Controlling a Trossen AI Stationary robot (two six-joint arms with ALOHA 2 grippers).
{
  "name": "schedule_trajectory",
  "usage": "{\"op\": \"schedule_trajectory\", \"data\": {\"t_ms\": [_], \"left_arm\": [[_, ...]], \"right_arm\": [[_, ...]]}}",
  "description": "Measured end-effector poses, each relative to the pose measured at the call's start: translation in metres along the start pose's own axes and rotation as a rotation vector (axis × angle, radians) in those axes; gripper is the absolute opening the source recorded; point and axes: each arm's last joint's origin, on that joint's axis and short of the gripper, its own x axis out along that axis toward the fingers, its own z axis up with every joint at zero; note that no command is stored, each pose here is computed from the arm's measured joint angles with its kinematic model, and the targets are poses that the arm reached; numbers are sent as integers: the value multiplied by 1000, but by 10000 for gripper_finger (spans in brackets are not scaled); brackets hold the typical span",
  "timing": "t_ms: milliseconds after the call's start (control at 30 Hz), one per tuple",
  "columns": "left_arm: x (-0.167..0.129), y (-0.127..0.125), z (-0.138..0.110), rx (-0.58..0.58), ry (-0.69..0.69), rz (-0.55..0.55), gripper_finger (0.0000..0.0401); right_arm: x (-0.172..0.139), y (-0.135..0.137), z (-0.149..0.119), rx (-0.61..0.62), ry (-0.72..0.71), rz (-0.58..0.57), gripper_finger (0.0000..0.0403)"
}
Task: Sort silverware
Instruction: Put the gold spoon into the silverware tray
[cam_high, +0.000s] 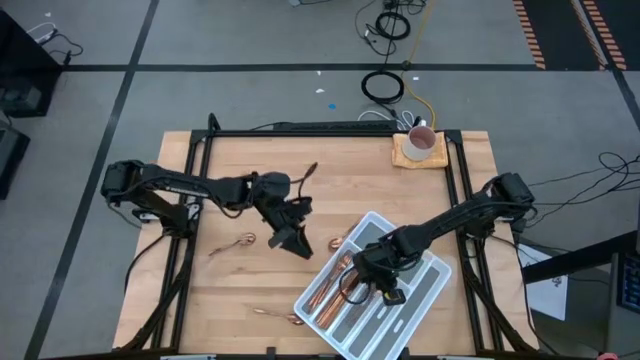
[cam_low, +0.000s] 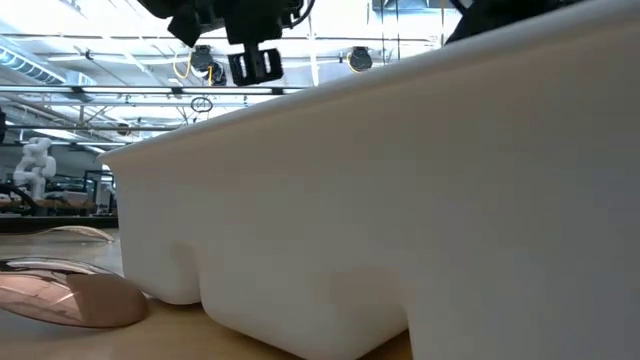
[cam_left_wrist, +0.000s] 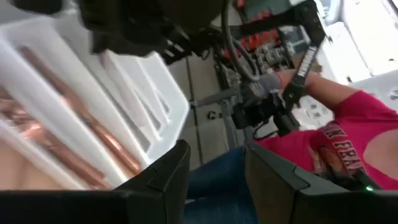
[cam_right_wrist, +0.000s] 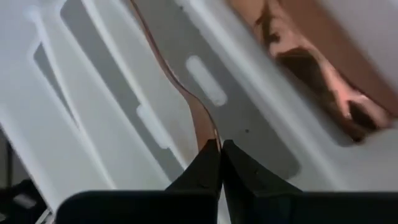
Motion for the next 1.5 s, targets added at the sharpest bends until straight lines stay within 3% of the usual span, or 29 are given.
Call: {"op": "schedule_trajectory", "data": {"t_ms": [333, 433, 667, 800, 933, 1000, 1100, 1200, 1367, 1500], "left_arm": [[-41, 6, -8, -19, 17, 195, 155], [-50, 12, -13, -31, 33, 302, 155], [-70, 26, -30, -17, 142, 561, 155], [-83, 34, -40, -18, 244, 715, 155], [-92, 39, -47, -43, 300, 857, 155], [-95, 40, -55, -113, 341, 918, 155], [-94, 43, -75, -211, 421, 990, 155], [-88, 42, -99, -232, 438, 1057, 155], [-79, 35, -139, -260, 363, 1057, 155], [-81, 32, -156, -246, 305, 1090, 155]], "right_arm": [[14, -12, 2, -2, 49, 21, 12], [11, -16, 3, 19, 47, 55, 52], [-1, -13, 18, 29, 1, 74, 196], [-19, -3, 37, 6, -62, 82, 239], [-42, 7, 51, -2, -89, 40, 246], [-51, 10, 55, 2, -86, -2, 246], [-59, 11, 54, 18, -61, -79, 246], [-59, 9, 51, 55, -39, -117, 247], [-57, 12, 51, 77, -46, -136, 247], [-57, 13, 53, 65, -72, -156, 247]]}}
